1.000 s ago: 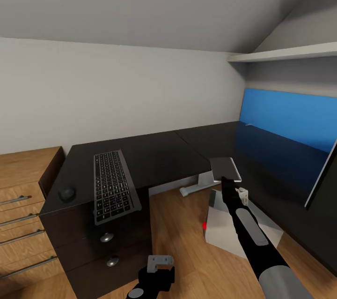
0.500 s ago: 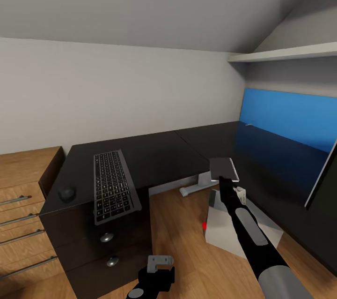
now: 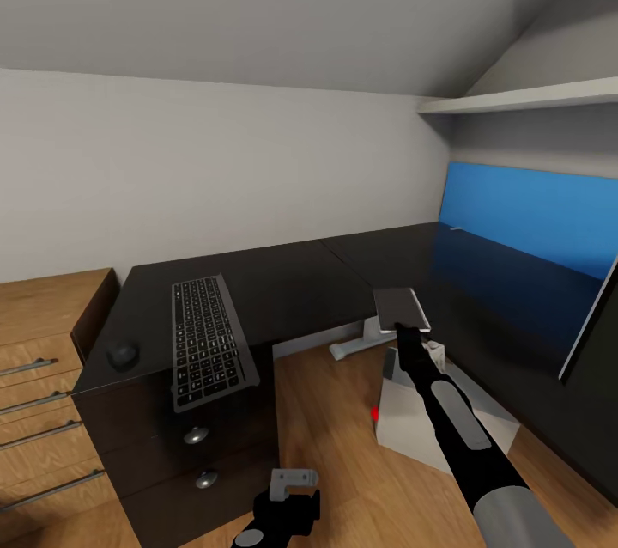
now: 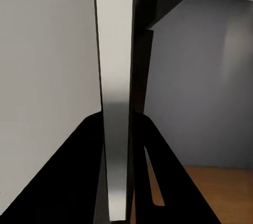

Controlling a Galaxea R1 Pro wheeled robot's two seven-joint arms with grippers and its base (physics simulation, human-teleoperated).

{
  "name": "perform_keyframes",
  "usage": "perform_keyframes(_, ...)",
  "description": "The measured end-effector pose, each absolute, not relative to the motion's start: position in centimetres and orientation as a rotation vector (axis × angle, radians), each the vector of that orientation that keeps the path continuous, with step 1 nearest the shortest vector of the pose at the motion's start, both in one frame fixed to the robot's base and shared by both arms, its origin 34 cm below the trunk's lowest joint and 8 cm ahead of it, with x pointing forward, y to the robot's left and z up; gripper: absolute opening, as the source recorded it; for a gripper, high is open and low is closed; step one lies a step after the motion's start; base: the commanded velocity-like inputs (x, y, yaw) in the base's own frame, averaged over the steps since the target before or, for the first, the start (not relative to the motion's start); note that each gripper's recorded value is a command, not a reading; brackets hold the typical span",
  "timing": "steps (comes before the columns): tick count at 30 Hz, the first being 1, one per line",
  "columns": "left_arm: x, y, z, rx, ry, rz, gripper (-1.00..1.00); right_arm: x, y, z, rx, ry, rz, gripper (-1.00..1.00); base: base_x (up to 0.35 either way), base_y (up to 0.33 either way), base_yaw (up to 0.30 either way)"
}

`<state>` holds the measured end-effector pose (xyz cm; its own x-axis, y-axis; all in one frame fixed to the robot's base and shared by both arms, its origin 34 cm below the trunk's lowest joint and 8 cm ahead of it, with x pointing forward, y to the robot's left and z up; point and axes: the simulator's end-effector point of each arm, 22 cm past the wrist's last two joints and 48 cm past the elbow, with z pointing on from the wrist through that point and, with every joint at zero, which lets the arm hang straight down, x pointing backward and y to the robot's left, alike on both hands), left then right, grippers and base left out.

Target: In the bedroom, organize the workspace by keeping the computer under the desk, ensuring the monitor is on the desk, placing the keyboard on the desk next to the monitor, placing the mouse on the desk next to the keyboard, moving the folder from the swivel chair onto the desk next to the mouse, stacking the notebook on top of the folder with the pen on top of the notebook, and positioning the swivel chair next to the desk.

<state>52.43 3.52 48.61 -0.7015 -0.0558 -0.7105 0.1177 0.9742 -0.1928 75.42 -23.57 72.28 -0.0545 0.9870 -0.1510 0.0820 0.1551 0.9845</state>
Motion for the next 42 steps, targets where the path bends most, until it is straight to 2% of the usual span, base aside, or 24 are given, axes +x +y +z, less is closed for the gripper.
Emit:
perform_keyframes(21, 52.3, 3.6, 48.3, 0.046, 2.338, -0.282, 1.0, 74.5, -17.8, 72.5, 1.009, 1.548, 1.281, -1.0, 0.0, 0.0, 0.0)
perform_keyframes(42, 52.1, 3.8, 48.0, 0.044, 2.346, -0.277, 1.0, 73.5, -13.1, 72.7, 0.893, 1.635, 1.308, -1.0, 0.0, 0.0, 0.011)
